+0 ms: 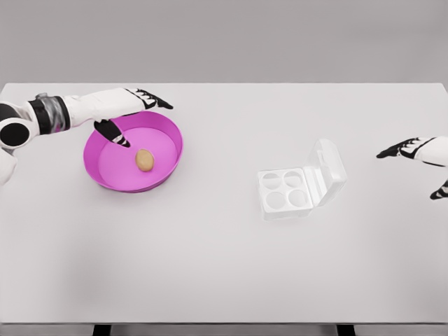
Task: Pack egg into the box and close the box lid
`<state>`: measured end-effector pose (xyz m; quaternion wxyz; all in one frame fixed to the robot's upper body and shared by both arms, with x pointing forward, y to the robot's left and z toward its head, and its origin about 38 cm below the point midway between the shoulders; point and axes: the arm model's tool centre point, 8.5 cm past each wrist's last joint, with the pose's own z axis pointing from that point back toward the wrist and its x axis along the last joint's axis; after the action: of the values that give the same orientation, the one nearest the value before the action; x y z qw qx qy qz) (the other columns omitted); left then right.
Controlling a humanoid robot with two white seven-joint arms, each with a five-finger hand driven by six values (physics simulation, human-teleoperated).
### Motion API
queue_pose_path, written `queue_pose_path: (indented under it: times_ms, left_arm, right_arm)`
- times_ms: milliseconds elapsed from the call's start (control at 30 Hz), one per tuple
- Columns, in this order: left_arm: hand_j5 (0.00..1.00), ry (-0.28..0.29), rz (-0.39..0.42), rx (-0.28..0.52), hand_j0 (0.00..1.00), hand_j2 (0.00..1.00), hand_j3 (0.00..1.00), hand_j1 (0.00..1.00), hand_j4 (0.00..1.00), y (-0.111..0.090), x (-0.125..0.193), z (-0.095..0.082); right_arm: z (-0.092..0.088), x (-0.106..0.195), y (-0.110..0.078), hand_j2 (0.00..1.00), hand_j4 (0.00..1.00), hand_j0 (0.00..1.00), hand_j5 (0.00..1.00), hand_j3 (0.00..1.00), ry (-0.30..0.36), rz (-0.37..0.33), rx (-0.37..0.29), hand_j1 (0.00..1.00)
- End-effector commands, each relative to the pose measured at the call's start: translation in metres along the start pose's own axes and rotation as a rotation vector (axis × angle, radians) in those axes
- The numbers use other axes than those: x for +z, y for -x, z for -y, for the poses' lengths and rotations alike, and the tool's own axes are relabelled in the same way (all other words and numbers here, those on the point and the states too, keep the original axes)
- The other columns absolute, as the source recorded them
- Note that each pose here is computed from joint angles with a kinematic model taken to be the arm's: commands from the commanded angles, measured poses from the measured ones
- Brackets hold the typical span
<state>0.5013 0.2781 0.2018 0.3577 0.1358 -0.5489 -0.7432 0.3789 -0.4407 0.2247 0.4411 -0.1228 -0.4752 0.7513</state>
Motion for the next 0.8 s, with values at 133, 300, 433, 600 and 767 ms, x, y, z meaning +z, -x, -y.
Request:
queue_pose_path:
  times_ms: [133, 300, 433, 600, 767]
  left_arm:
    - [1.00, -0.004, -0.013, -0.044, 1.00, 1.00, 1.00, 1.00, 1.00, 0.001, 0.019, -0.010]
    - [0.92, 0.038, -0.013, -0.055, 0.92, 0.92, 0.92, 0.92, 0.92, 0.001, 0.022, 0.000]
    - [0.91, 0.087, 0.003, -0.037, 0.91, 0.91, 0.91, 0.91, 0.91, 0.001, 0.024, 0.014]
    - [0.87, 0.123, 0.017, -0.037, 0.87, 0.87, 0.87, 0.87, 0.87, -0.003, 0.019, 0.024]
    - [0.81, 0.126, 0.021, -0.033, 0.81, 0.81, 0.81, 0.81, 0.81, -0.004, 0.018, 0.027]
  right_arm:
    - [0.001, 0.005, 0.001, 1.00, 1.00, 1.00, 1.00, 1.00, -0.003, -0.009, 0.003, 1.00]
    - [0.002, 0.003, -0.002, 1.00, 1.00, 1.00, 1.00, 1.00, -0.004, -0.001, 0.008, 1.00]
    - [0.001, 0.003, -0.002, 1.00, 1.00, 1.00, 1.00, 1.00, -0.003, -0.001, 0.006, 1.00]
    - [0.002, 0.004, -0.002, 1.00, 1.00, 1.00, 1.00, 1.00, -0.002, -0.003, 0.007, 1.00]
    - [0.001, 0.003, -0.001, 1.00, 1.00, 1.00, 1.00, 1.00, -0.004, -0.003, 0.005, 1.00]
